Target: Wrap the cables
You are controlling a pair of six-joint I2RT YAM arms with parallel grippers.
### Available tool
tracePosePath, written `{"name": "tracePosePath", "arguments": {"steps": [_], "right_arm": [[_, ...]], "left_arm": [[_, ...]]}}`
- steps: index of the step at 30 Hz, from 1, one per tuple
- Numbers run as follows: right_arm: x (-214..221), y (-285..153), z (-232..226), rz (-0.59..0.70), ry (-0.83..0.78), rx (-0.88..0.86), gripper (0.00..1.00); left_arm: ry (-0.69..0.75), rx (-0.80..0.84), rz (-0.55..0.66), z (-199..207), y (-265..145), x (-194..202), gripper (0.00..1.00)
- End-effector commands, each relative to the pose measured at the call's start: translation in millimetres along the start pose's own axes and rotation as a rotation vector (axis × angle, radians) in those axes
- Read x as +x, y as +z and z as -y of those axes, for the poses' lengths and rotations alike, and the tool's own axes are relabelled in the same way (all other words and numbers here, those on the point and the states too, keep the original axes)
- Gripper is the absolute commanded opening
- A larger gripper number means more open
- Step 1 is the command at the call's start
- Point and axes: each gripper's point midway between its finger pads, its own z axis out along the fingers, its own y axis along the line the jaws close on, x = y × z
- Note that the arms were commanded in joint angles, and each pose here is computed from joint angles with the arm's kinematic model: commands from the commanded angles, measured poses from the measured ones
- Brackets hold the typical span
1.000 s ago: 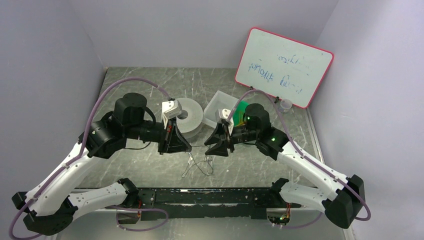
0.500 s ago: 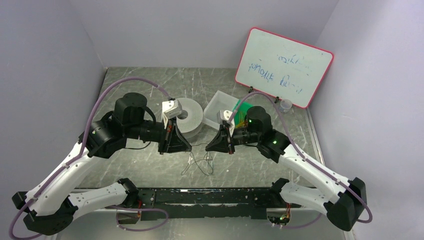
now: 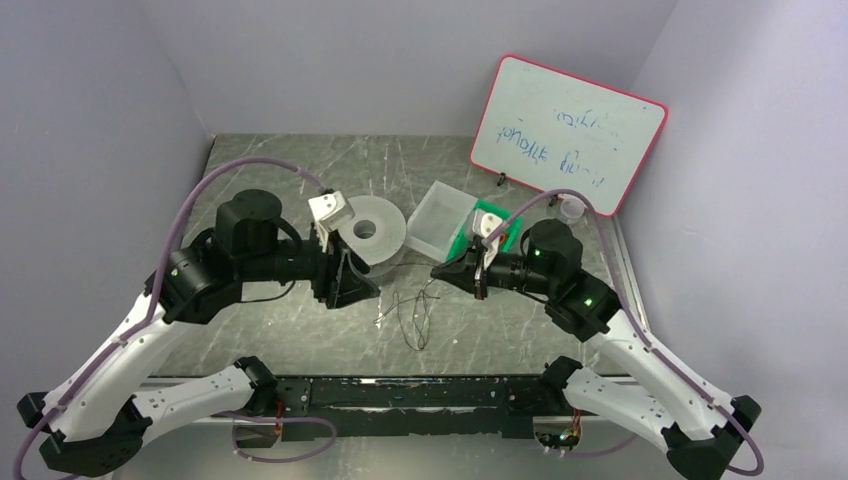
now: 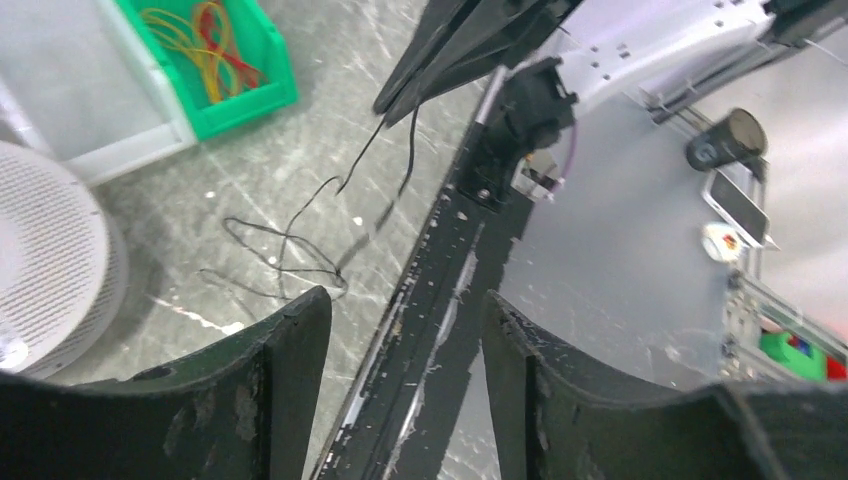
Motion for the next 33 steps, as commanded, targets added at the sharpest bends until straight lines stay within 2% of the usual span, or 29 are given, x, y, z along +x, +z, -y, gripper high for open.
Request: {"name": "tracePosePath", "arguments": {"steps": [1, 7, 13, 17, 25, 33], "right_arm": [[-9.5, -25.3, 31.2, -0.084, -0.046, 0.224, 0.0], [-16.5, -60.7, 63.3, -0.2, -0.071, 0.46, 0.0], [-9.7, -85.5, 83.5, -0.288, -0.033, 0.633, 0.0], [-4.8, -97.7, 91.3, -0.332, 0.023, 0.725, 0.0], [6.4, -111.3, 99.1, -0.338, 0.147, 0.863, 0.0], [42.5, -110.6, 100.3, -0.398, 0.307, 0.948, 0.0]], "left_arm": [[0.023, -0.169, 0.102, -17.3, -19.0, -21.9, 0.63], [0.023, -0.364, 0.165, -45.0, -37.0, -33.1, 0.67], [0.02, -0.43, 0.185, -59.5, -34.6, -37.2, 0.7], [-0.004, -0.511, 0.114, -85.2, -18.4, -21.7, 0.74], [-0.019, -0.703, -0.065, -144.6, 9.9, 25.6, 0.75], [0.024, -0.799, -0.149, -176.8, 28.6, 52.7, 0.77]]}}
